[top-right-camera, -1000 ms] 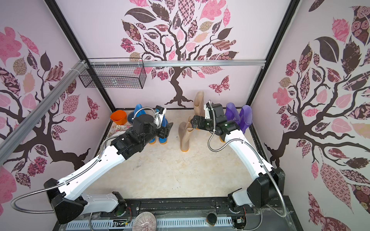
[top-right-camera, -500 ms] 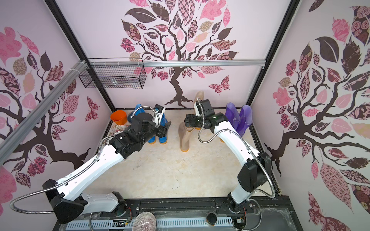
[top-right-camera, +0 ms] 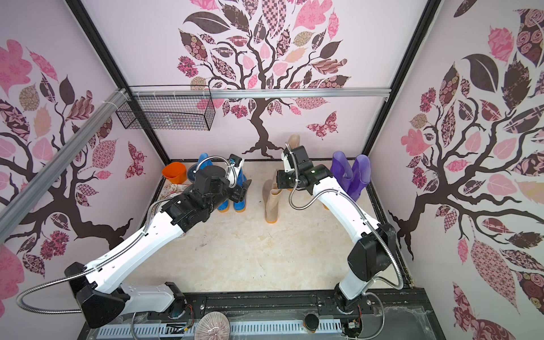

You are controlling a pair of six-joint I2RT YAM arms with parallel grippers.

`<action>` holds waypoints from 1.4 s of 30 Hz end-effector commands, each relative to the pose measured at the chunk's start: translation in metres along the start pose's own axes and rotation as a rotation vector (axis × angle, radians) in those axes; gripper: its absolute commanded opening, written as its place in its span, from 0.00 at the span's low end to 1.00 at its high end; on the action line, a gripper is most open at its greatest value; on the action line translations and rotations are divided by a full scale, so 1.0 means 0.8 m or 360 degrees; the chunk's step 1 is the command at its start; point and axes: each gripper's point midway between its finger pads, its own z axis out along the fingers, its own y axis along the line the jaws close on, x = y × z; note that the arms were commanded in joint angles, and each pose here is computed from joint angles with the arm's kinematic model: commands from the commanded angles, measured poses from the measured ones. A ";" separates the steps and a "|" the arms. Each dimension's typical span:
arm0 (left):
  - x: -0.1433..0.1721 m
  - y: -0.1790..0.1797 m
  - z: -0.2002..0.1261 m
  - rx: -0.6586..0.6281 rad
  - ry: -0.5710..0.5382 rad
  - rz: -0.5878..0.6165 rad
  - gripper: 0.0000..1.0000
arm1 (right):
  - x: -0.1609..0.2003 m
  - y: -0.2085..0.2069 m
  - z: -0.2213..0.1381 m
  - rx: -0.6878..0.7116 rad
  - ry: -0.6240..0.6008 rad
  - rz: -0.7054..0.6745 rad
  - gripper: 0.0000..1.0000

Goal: Match and arrange rain boots in pairs
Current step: Pick up the rain boot at the center of the board, then place the rain boot at the center of the board.

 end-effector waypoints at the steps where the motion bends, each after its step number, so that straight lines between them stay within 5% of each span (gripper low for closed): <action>1: -0.030 0.007 -0.013 0.0001 -0.0089 -0.0021 0.71 | -0.004 0.005 -0.010 0.0000 -0.0016 -0.0029 0.00; 23: -0.055 -0.028 -0.011 0.0259 -0.0091 -0.0161 0.72 | 0.001 -0.028 -0.127 0.0134 -0.0207 0.0026 0.00; 42: -0.086 -0.061 0.043 0.0352 -0.0083 -0.0114 0.73 | -0.011 -0.074 -0.125 0.0249 -0.0223 0.0042 0.00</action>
